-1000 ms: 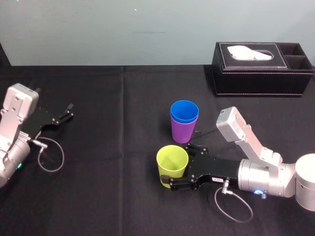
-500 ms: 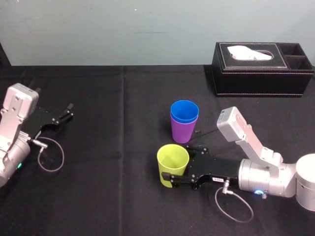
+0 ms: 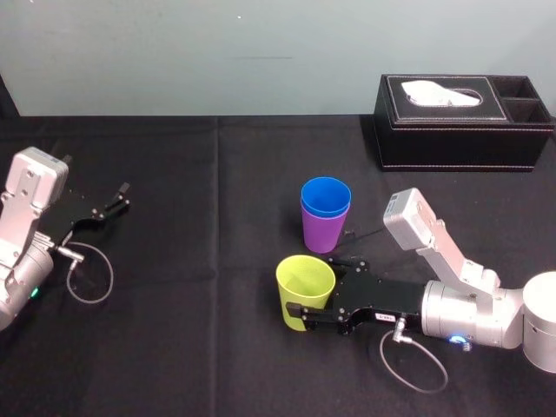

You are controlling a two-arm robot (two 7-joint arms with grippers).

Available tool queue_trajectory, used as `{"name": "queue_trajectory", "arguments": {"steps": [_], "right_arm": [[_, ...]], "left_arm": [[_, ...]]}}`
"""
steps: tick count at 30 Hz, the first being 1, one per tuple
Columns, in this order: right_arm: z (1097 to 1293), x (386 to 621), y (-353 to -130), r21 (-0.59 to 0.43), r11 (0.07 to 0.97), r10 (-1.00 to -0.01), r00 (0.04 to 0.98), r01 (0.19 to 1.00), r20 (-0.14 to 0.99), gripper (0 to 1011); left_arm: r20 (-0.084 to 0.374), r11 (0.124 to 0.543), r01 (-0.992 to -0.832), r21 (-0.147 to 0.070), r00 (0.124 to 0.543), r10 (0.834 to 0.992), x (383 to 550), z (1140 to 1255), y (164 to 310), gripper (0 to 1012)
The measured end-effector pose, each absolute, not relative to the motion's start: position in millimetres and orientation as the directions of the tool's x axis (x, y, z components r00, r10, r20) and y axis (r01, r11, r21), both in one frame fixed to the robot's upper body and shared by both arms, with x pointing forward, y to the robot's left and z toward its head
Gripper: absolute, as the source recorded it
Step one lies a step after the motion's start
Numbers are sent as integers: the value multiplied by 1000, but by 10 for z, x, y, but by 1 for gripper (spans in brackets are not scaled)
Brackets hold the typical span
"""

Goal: Stack the three plastic cups sequentially using one hand.

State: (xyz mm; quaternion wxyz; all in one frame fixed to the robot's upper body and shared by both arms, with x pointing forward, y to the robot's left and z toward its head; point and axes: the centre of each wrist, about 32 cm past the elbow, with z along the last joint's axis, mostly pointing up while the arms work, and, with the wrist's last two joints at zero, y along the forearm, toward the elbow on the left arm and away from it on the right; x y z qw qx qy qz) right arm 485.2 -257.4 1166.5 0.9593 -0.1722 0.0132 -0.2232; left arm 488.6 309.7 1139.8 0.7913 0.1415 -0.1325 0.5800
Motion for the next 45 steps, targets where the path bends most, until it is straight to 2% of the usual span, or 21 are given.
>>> {"name": "queue_trajectory", "arguments": {"steps": [19, 26, 33, 45], "right_arm": [[11666, 4849, -2574, -338, 841, -432, 901, 423, 51, 729], [11728, 4782, -2585, -348, 842, -419, 906, 412, 58, 729], [11909, 4702, -2639, -328, 842, -428, 900, 429, 77, 729], [12335, 4632, -2728, -298, 828, -457, 880, 475, 131, 729]], "left_arm": [[374, 287, -955, 70, 292, 880, 4886, 11398, 3097, 1011], [374, 287, -955, 70, 292, 880, 4886, 11398, 3097, 1011], [374, 287, -955, 70, 292, 880, 4886, 11398, 3097, 1011], [374, 287, -955, 70, 292, 880, 4886, 11398, 3097, 1011]]}}
